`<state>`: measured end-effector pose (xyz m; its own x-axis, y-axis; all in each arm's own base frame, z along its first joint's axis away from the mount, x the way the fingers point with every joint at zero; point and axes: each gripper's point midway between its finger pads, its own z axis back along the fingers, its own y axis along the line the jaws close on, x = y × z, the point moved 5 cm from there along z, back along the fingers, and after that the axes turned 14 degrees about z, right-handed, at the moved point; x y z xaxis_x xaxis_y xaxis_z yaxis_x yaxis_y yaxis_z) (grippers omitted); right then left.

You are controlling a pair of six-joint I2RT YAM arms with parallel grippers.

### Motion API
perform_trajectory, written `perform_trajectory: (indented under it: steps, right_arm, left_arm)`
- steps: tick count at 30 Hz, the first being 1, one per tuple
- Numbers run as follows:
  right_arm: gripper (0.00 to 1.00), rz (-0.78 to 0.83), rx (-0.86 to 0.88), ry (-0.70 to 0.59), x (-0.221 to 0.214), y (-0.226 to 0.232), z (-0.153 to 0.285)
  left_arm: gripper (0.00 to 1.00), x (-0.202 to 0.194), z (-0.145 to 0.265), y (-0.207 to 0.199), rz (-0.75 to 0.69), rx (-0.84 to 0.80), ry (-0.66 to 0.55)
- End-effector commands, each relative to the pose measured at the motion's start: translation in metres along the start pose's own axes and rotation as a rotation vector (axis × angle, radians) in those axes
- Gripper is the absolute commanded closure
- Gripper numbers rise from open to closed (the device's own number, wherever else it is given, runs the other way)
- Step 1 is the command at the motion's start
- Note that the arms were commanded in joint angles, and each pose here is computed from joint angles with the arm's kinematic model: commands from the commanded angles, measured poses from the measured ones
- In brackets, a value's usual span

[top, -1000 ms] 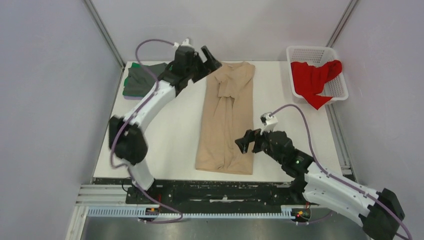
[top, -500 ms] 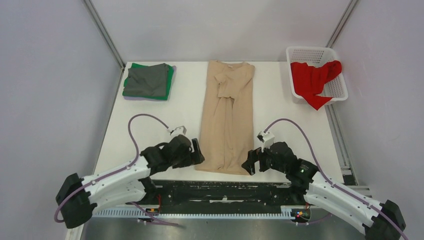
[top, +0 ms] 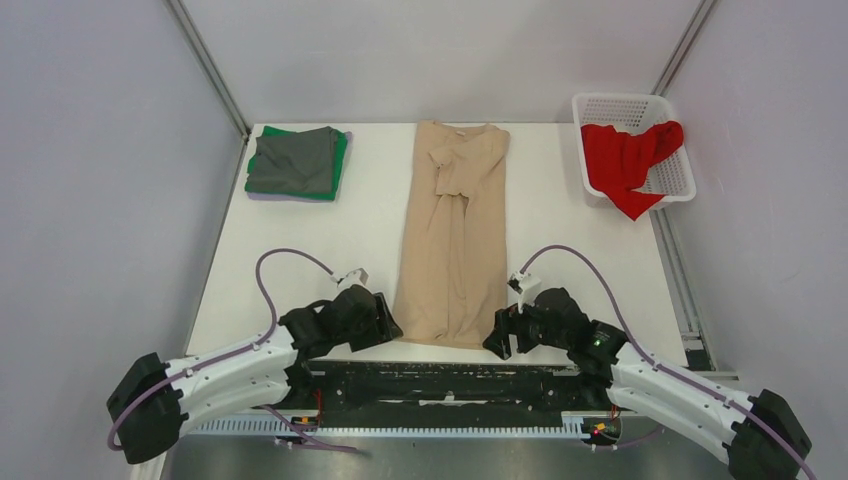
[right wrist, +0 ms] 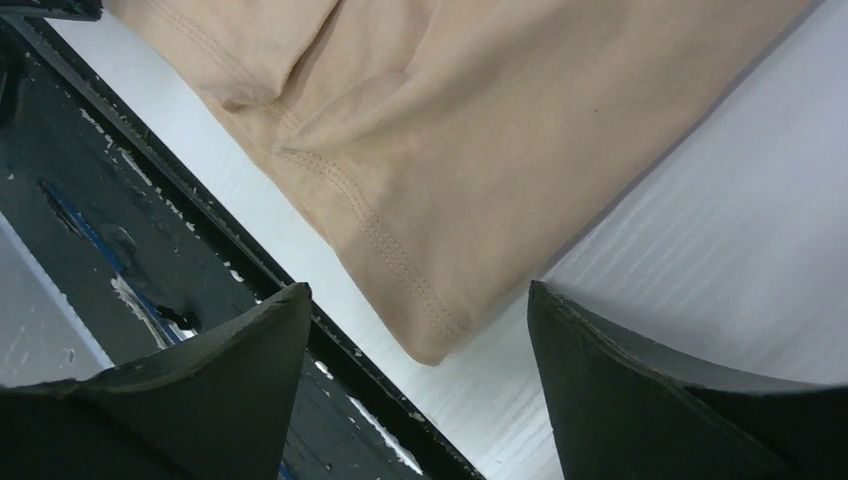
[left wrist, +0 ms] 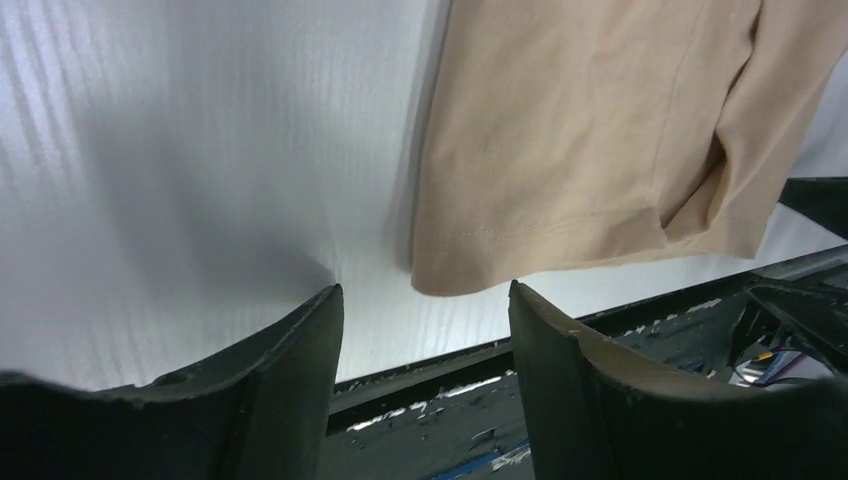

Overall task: Fold and stack the t-shirts
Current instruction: Grab the bottom of the folded rectangular tshirt with both arms

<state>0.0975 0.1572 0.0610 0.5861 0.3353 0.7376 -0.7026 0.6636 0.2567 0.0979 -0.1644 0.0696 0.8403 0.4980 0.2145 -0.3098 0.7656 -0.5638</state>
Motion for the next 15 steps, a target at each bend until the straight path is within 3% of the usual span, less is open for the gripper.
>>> perform_trajectory:
  steps: [1,7,10,13,15]
  right_arm:
    - [0.22,0.000,0.042,0.038,-0.009,0.004,-0.003]
    - [0.36,0.002,0.049,0.050,-0.012,0.005,-0.004]
    - [0.43,-0.004,0.050,0.076,-0.017,0.005,-0.005]
    - [0.49,-0.009,0.024,0.097,-0.021,0.002,-0.007]
    - [0.55,-0.011,-0.005,0.097,-0.023,-0.001,-0.008]
  left_arm:
    - [0.34,0.004,-0.010,-0.013,0.021,-0.026,-0.028]
    - [0.49,0.000,-0.023,-0.012,-0.001,0.005,0.001]
    - [0.62,-0.005,-0.030,-0.011,-0.004,0.008,0.028]
    - [0.76,-0.007,-0.033,-0.009,-0.013,0.018,0.044]
    - [0.93,-0.008,-0.034,-0.006,-0.017,0.037,0.051]
